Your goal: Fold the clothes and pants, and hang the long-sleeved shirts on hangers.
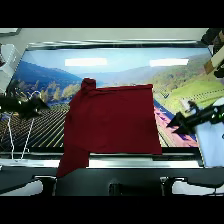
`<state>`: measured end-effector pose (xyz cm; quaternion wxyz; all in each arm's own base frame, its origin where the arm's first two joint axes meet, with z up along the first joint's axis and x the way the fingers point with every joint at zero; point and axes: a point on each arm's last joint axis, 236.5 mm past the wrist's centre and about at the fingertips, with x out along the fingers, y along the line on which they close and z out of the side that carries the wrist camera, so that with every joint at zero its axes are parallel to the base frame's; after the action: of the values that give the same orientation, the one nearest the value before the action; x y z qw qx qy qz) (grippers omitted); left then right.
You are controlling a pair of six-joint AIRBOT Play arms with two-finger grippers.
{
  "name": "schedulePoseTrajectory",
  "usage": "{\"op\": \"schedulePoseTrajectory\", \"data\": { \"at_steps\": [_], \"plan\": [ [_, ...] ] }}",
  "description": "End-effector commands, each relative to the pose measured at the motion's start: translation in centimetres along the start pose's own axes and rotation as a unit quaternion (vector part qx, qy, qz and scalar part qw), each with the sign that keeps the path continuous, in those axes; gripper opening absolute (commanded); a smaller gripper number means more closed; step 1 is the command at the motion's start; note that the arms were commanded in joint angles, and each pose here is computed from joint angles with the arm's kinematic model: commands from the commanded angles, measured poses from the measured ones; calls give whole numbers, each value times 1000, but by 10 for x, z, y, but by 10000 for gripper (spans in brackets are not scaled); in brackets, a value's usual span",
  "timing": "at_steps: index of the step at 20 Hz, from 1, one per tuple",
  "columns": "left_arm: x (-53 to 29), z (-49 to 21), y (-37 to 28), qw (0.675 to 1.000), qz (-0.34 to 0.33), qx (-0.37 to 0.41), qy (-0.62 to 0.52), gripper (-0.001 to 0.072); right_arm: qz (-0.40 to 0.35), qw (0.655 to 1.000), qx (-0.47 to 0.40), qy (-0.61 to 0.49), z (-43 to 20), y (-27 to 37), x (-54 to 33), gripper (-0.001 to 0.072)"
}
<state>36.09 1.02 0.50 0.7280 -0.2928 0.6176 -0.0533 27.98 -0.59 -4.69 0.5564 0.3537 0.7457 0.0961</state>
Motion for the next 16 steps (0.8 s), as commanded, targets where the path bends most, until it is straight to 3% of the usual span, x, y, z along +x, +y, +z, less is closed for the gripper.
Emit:
{"op": "schedulePoseTrajectory", "data": {
  "at_steps": [1,8,16],
  "plan": [
    [27,-64,24,999,6,-23,22,701,14,999,17,32,-45,-19,43,481],
    [47,-103,35,997,5,-36,65,701,26,996,14,79,-84,-32,79,481],
    [47,-104,35,998,4,-17,67,701,1,999,18,41,-71,-50,93,479]
  ]
}}
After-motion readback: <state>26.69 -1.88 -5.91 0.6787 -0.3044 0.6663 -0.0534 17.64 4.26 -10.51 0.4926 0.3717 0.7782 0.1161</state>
